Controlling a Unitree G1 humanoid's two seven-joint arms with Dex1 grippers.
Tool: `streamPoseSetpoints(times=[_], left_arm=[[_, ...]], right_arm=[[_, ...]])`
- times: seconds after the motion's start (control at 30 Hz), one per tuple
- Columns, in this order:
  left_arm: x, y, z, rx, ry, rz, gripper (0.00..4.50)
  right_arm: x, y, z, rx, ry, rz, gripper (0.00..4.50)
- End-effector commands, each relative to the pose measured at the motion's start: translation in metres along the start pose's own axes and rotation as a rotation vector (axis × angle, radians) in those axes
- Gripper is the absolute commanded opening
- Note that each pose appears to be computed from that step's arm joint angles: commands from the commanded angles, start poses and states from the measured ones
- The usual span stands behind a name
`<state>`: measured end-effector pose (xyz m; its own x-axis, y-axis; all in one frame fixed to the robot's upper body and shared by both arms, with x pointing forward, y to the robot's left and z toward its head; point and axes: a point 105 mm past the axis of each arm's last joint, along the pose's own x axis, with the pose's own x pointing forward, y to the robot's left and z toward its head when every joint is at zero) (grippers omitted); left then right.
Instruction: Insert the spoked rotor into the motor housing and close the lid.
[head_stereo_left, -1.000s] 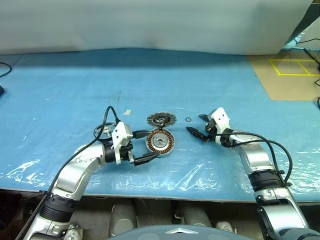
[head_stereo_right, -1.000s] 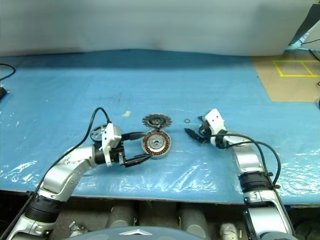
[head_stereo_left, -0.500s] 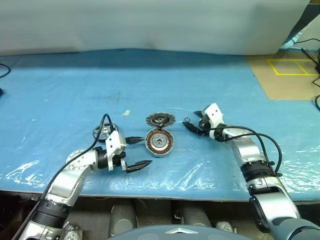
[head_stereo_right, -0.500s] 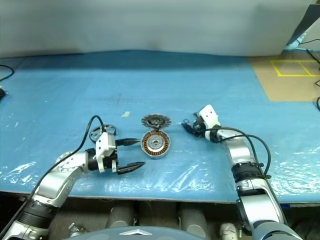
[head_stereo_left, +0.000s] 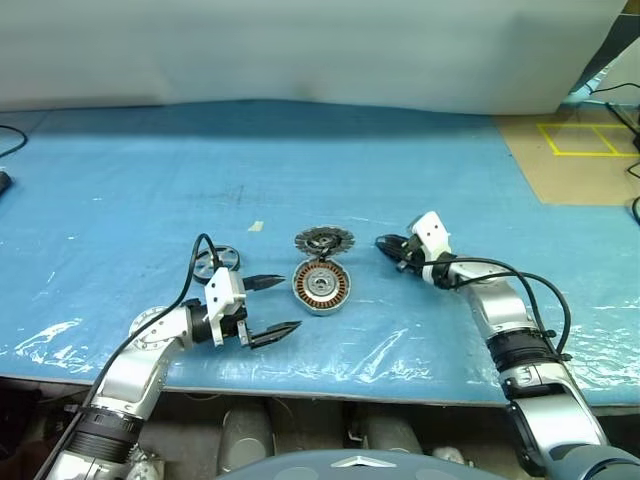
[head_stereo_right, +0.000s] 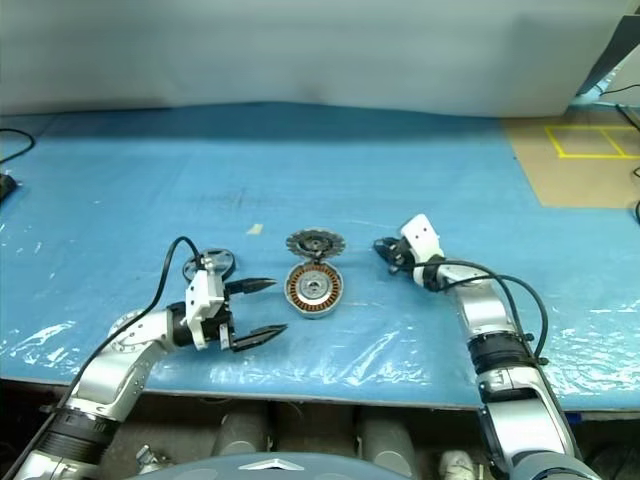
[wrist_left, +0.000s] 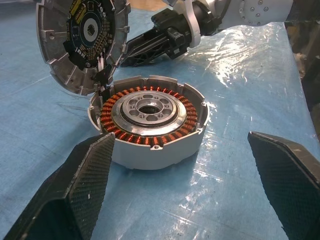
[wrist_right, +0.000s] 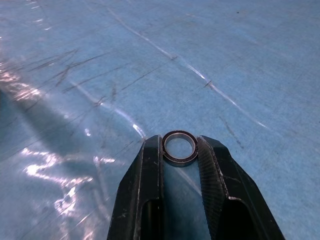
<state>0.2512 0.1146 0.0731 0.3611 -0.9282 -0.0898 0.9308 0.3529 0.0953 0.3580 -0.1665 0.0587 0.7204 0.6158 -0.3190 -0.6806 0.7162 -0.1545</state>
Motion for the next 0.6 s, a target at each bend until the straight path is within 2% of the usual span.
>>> streamPoseSetpoints(times=[0.03,0.23,0.4,0.6], left_arm=[[0.001,0.0,0.007,0.026,-0.029,-0.006,4.5],[0.001,0.0,0.009,0.02,-0.038,-0.009,4.5],[-0.001,-0.005,0.008,0.011,-0.028,-0.055,4.5],[-0.004,-0.008,0.001,0.022,0.003,-0.08,4.5]], right_arm=[[-0.013,0.016,0.001,0.007,-0.013,0.097,0.6],[-0.025,0.023,0.008,-0.018,-0.022,0.149,0.6],[-0.04,0.054,0.031,-0.094,-0.069,0.344,0.6],[-0.041,0.076,0.059,-0.128,-0.125,0.476,0.6]])
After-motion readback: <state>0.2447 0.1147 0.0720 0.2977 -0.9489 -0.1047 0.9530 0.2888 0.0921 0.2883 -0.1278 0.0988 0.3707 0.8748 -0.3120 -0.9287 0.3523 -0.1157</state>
